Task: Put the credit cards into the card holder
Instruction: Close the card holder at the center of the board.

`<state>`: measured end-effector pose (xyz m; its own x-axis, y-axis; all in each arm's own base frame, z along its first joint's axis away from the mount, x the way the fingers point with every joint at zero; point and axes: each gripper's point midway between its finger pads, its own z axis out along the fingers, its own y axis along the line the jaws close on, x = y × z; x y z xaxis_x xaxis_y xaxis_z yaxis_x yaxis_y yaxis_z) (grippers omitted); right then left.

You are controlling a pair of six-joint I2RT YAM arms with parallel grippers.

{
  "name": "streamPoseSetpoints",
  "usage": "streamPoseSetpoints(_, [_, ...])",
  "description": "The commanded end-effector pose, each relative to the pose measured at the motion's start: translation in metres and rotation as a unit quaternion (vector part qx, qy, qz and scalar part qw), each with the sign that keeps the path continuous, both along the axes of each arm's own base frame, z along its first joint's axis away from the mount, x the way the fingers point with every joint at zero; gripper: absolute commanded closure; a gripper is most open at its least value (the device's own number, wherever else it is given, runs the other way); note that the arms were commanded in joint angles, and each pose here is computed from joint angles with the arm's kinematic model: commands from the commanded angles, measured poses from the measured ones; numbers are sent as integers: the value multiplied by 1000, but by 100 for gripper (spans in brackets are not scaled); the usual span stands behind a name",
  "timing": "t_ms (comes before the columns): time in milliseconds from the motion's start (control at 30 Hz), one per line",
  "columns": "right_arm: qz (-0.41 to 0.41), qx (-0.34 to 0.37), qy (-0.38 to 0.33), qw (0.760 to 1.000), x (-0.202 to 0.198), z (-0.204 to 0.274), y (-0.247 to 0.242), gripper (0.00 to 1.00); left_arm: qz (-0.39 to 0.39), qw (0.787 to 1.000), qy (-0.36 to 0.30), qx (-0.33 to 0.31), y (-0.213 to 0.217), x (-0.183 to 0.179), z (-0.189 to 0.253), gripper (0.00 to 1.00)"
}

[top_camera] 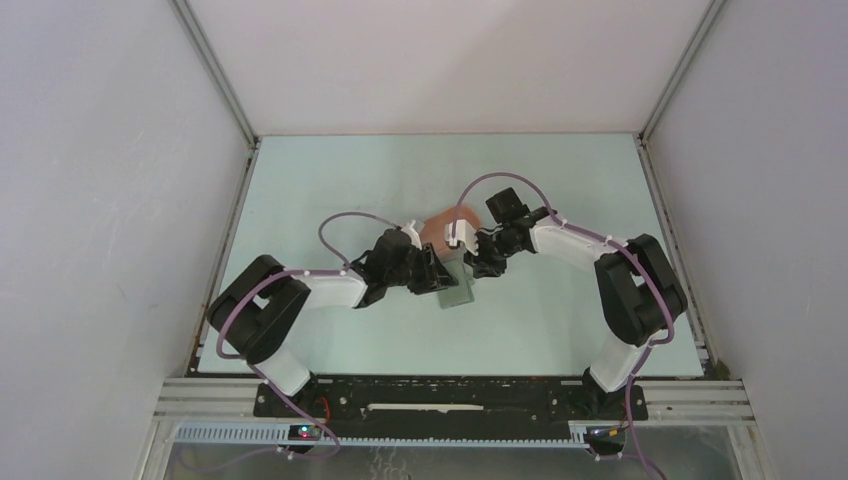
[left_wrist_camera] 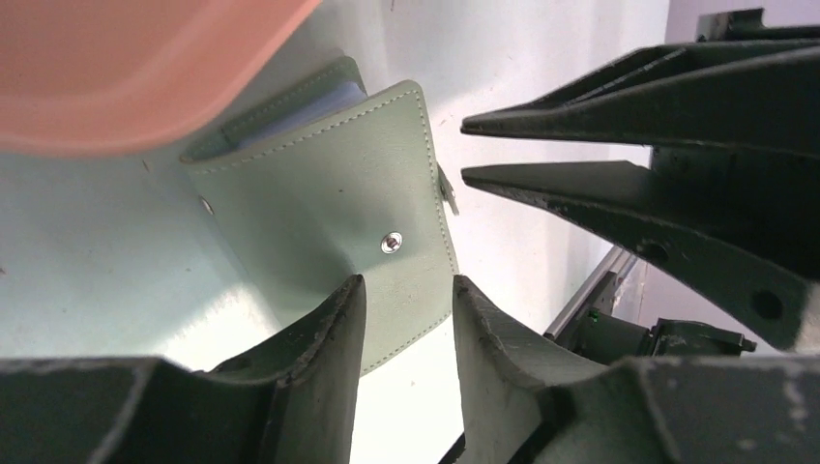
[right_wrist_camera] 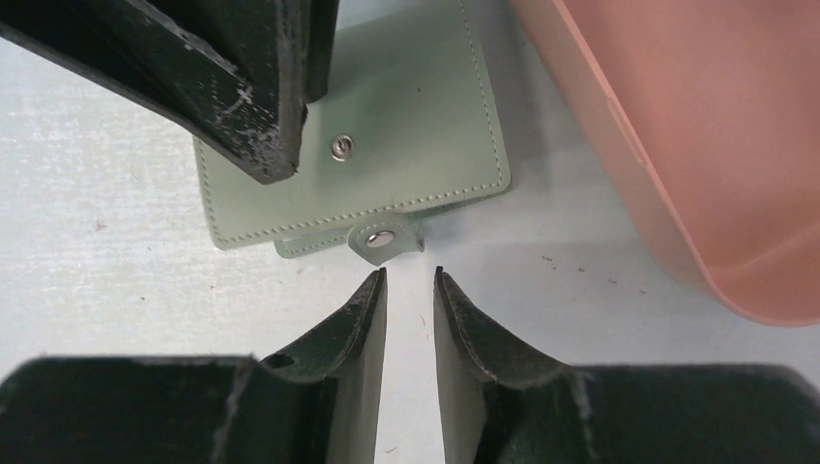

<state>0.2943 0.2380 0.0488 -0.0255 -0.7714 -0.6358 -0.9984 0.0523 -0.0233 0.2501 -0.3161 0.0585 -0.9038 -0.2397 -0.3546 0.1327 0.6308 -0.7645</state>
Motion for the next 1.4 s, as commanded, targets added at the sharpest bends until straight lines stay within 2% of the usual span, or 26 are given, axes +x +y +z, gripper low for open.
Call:
streamPoseSetpoints(0, [-24,20,-5,1000,8,14,0,67,-25,999,1,20,-8,5,-1,56])
streamPoseSetpoints(233, [-49,83,53,994,2,43,5,61,-29,999,12,24,-13,10,-7,55])
streamPoseSetpoints(367, [-48,126,89,987,-12,63,15,57,-27,1000,-4,0,-18,12,8,55])
streamPoseSetpoints(533, [-87,162,147,972,-23,86,23,57,-22,997,-67,-33,-13,13,53,53])
streamPoseSetpoints(633, [-106,162,154,969,-25,93,22,57,-13,993,-115,-38,-2,10,76,51])
streamPoseSetpoints(767, [-122,152,112,974,-24,101,19,57,10,983,-181,-20,24,5,93,51])
streamPoseSetpoints(933, [-143,139,32,979,-24,119,22,53,61,967,-244,34,69,-1,88,53])
streamPoseSetpoints(1000, [-150,142,54,977,-28,123,25,44,74,959,-270,40,81,-3,87,53])
streamPoseSetpoints(1067, [-154,139,111,972,-35,120,28,42,77,952,-296,30,85,-6,88,52])
streamPoseSetpoints(1167, [-190,106,138,966,-30,101,29,45,81,953,-290,7,82,-8,82,44])
streamPoseSetpoints(1233, [-241,85,117,960,-16,84,25,45,58,964,-258,0,70,-11,70,45])
streamPoseSetpoints(1367, [-316,59,127,938,-2,54,23,46,52,978,-201,-14,56,-11,47,48])
